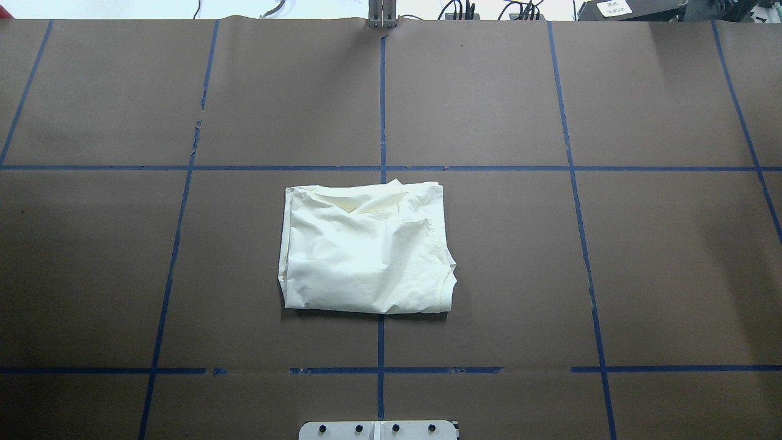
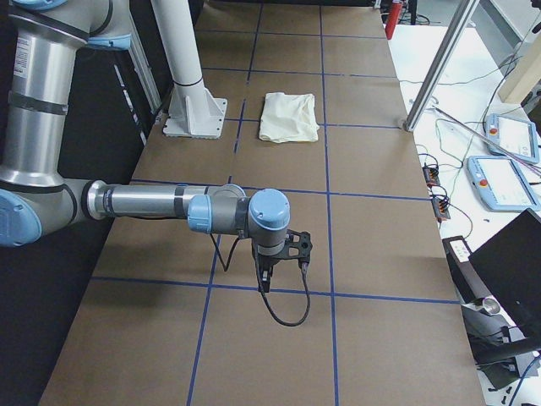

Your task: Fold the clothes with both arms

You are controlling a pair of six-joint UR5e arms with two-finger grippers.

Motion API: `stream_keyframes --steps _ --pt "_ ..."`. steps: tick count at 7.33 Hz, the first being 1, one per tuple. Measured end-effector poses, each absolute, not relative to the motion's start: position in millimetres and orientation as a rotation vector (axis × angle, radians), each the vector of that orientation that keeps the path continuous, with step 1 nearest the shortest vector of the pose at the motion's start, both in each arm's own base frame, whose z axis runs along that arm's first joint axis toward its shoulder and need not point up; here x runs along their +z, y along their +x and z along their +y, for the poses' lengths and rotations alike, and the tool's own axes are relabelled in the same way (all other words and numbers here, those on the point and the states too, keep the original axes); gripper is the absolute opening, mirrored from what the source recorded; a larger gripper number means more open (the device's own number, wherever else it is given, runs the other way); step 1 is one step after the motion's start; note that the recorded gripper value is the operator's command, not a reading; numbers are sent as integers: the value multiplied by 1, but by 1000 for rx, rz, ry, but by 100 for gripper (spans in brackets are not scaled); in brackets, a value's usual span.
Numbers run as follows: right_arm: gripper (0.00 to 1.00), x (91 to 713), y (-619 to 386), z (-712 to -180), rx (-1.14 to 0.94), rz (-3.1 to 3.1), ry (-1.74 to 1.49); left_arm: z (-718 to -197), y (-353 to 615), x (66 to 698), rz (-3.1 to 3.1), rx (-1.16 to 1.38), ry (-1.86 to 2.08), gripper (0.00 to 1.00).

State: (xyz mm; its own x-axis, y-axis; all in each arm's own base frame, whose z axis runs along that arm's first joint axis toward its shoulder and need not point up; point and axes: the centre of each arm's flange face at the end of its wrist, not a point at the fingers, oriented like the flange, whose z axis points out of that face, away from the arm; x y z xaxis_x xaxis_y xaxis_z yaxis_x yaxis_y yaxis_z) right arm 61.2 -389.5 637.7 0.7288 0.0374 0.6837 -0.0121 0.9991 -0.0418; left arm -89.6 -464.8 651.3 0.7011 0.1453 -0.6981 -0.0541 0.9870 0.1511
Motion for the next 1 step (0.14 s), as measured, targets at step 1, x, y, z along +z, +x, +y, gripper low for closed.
stream_keyframes --steps 1 --pt "100 637 61 -390 26 -753 -35 -465 -89 651 786 112 123 100"
